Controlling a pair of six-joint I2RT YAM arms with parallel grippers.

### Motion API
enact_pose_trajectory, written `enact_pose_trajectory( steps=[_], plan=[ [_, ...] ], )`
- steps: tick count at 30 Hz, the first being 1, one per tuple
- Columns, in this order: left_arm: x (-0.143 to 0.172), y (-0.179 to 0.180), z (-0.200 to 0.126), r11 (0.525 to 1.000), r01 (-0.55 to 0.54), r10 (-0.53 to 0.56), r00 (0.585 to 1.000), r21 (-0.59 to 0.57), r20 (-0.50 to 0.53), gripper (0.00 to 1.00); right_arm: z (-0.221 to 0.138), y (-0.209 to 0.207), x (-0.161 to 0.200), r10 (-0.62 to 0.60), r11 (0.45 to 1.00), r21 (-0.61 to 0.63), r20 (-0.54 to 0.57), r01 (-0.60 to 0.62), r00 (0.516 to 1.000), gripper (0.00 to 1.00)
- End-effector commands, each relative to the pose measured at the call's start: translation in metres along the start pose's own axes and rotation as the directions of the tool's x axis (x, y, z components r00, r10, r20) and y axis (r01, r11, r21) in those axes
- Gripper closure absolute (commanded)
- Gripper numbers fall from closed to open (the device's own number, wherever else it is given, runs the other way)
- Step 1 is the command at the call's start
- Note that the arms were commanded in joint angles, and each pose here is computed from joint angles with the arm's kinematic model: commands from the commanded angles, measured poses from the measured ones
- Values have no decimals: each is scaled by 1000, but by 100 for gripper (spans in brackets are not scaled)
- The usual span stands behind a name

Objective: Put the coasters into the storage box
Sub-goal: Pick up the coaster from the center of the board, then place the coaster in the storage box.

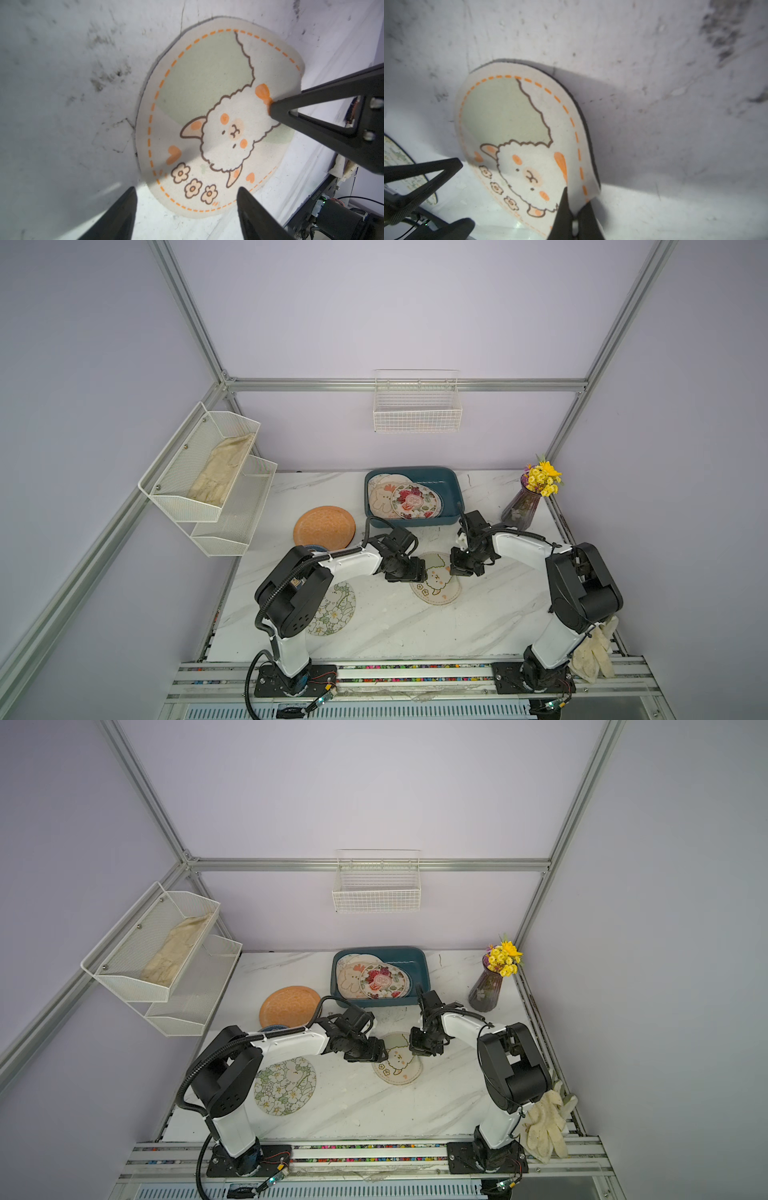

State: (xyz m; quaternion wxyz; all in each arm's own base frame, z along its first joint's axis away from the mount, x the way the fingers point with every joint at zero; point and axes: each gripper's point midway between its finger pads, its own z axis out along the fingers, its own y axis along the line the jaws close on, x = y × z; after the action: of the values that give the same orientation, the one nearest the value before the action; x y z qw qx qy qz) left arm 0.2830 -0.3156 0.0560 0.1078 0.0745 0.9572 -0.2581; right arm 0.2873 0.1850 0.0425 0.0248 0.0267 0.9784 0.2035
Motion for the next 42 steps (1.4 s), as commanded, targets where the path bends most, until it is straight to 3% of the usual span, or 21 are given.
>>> enact_pose_trajectory(
  steps=[1, 13, 21, 34, 38, 42],
  plan=[
    [-23, -12, -40, 999, -6, 0, 994, 48, 109, 18, -33, 32, -5, -27, 996, -84, 31, 30, 999, 100],
    [-21, 22, -90, 997, 63, -70, 980, 45, 185, 3, -121, 128, -68, -67, 950, -288, 195, 122, 979, 100],
    [-15, 36, -108, 995, 96, -102, 970, 38, 221, 0, -150, 184, -129, -81, 906, -378, 285, 190, 955, 100],
    [9, 62, -127, 983, 186, -175, 948, -14, 266, 0, -102, 238, -222, -110, 860, -436, 351, 266, 930, 100],
    [16, 70, -132, 977, 211, -191, 941, -40, 278, 0, -80, 233, -233, -97, 864, -437, 341, 249, 935, 100],
    [21, 75, -135, 972, 232, -210, 934, -46, 289, 0, -47, 206, -238, -90, 903, -376, 311, 209, 946, 100]
  ],
)
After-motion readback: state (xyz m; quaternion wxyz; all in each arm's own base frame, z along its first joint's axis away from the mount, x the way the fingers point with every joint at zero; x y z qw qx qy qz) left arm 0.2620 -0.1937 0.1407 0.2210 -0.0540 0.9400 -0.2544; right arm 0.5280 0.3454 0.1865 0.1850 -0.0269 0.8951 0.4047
